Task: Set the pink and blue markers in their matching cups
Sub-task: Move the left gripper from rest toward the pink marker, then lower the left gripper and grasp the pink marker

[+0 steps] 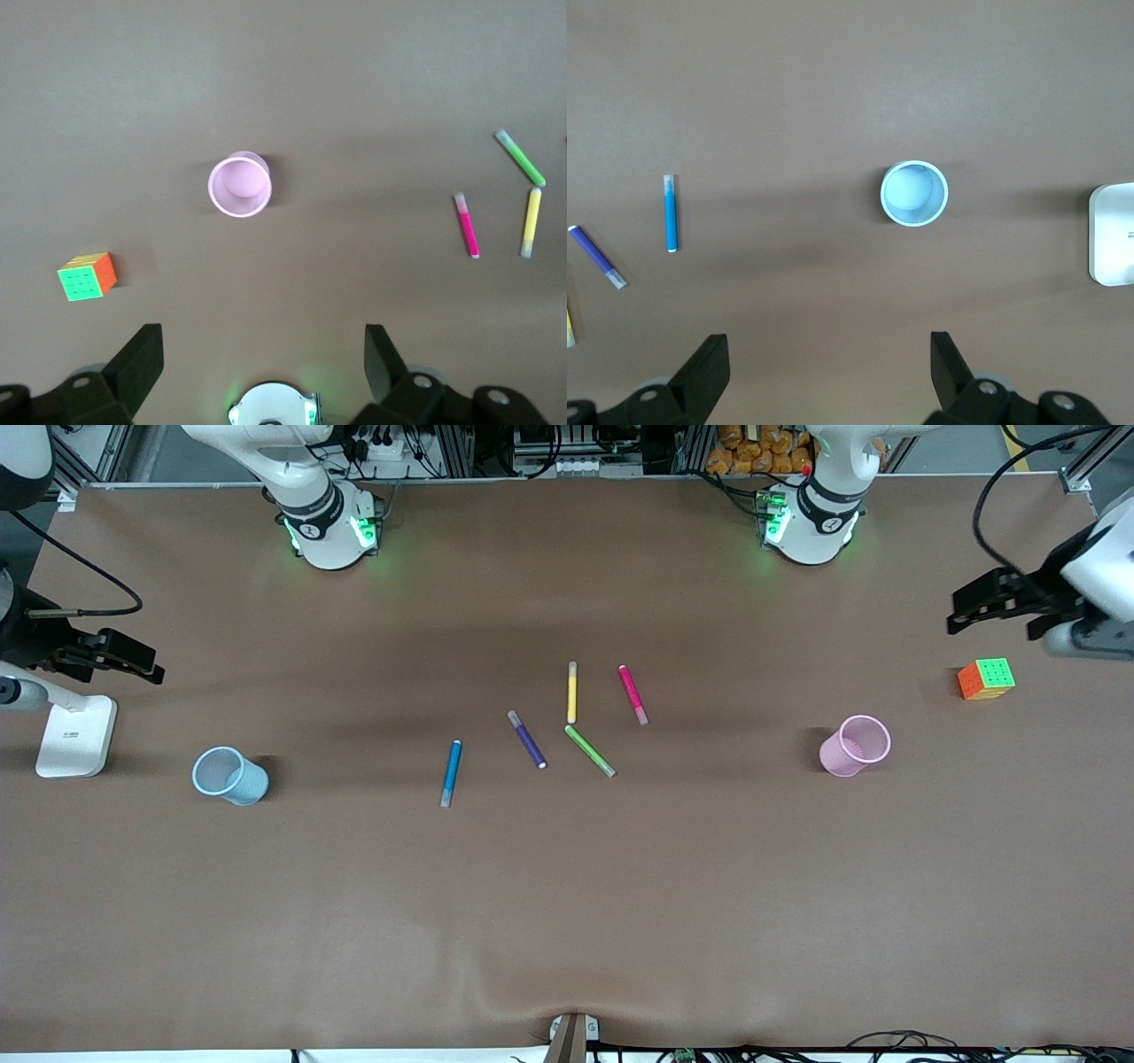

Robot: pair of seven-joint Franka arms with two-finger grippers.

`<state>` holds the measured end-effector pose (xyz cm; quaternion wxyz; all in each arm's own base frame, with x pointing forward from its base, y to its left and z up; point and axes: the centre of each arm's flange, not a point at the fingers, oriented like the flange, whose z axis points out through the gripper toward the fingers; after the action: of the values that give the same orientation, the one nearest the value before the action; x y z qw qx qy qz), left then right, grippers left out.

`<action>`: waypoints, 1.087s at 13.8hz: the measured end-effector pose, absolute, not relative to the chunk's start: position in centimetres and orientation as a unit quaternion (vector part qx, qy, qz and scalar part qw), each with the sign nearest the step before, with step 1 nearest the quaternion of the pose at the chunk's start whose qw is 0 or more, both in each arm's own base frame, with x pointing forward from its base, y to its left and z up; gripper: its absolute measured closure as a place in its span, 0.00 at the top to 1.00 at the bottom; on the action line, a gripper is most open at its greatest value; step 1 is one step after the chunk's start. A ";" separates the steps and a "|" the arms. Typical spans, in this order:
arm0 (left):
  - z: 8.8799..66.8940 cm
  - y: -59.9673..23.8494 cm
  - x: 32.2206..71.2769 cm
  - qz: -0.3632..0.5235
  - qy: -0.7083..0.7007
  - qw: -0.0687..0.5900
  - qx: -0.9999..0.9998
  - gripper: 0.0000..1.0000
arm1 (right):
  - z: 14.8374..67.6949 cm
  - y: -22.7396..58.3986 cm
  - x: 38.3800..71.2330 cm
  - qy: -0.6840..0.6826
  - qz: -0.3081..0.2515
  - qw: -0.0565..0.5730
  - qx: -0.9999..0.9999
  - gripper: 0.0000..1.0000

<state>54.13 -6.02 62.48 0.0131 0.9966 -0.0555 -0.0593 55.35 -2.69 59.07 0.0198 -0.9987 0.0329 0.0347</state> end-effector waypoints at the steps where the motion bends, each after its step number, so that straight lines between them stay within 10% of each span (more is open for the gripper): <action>1: 61.6 -7.4 54.4 -0.067 -0.068 0.013 0.995 1.00 | 59.1 -3.0 55.3 0.036 0.035 0.020 -0.999 1.00; 15: 48.4 -20.5 58.6 -0.117 -0.029 0.010 0.993 1.00 | 59.1 -3.0 55.4 0.036 0.032 0.020 -0.999 1.00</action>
<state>58.57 -20.50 48.38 0.0096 0.9926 -0.0292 -0.1174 55.38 -3.00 59.09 0.0198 -0.9986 0.0356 0.0324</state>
